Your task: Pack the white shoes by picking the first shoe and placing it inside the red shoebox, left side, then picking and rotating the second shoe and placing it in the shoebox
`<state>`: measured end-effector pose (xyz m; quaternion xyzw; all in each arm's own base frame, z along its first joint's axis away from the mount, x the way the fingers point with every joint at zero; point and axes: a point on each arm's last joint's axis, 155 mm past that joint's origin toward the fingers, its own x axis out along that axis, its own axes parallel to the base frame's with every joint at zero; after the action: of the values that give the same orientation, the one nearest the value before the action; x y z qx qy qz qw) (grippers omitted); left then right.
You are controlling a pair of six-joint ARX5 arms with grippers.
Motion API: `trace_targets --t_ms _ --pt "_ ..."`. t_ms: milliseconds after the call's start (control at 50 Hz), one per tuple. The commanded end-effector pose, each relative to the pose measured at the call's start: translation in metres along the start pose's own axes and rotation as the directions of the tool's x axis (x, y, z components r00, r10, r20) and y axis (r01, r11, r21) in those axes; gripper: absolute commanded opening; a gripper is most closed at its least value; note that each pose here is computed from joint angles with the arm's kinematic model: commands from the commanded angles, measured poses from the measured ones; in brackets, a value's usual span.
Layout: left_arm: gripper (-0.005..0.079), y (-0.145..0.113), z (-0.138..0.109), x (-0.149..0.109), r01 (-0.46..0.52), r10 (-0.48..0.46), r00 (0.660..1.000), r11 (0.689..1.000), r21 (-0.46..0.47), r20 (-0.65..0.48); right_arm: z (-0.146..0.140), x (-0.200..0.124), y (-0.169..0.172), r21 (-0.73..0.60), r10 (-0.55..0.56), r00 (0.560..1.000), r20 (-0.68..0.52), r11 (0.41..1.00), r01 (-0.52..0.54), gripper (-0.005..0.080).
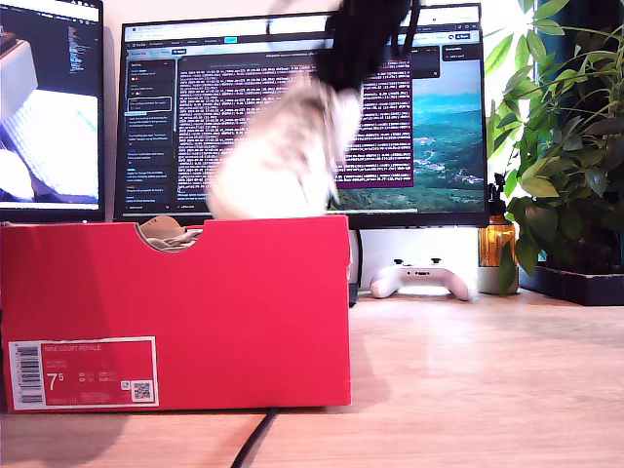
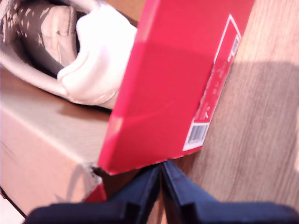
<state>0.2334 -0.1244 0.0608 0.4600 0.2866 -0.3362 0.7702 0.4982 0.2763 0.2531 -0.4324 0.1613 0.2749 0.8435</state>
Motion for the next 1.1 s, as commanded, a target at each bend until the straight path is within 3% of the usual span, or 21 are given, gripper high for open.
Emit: trace_targets --t_ms 0,440,1080 --pt "-0.0011 0.003 0.005 -0.001 -0.006 0.006 1.0 1.0 -0.005 0.013 0.02 -0.009 -0.006 0.013 -0.024 0.998 0.054 1.0 0.024 -0.0011" --pt "-0.0011 0.003 0.005 -0.001 -0.006 0.006 1.0 1.0 -0.005 0.013 -0.011 0.023 0.04 -0.015 0.093 0.994 -0.059 0.995 -0.094 -0.0011" --pt "-0.0011 0.003 0.005 -0.001 -0.006 0.006 1.0 1.0 -0.005 0.014 -0.038 0.062 0.089 -0.016 0.202 0.971 -0.124 0.978 -0.206 -0.0011"
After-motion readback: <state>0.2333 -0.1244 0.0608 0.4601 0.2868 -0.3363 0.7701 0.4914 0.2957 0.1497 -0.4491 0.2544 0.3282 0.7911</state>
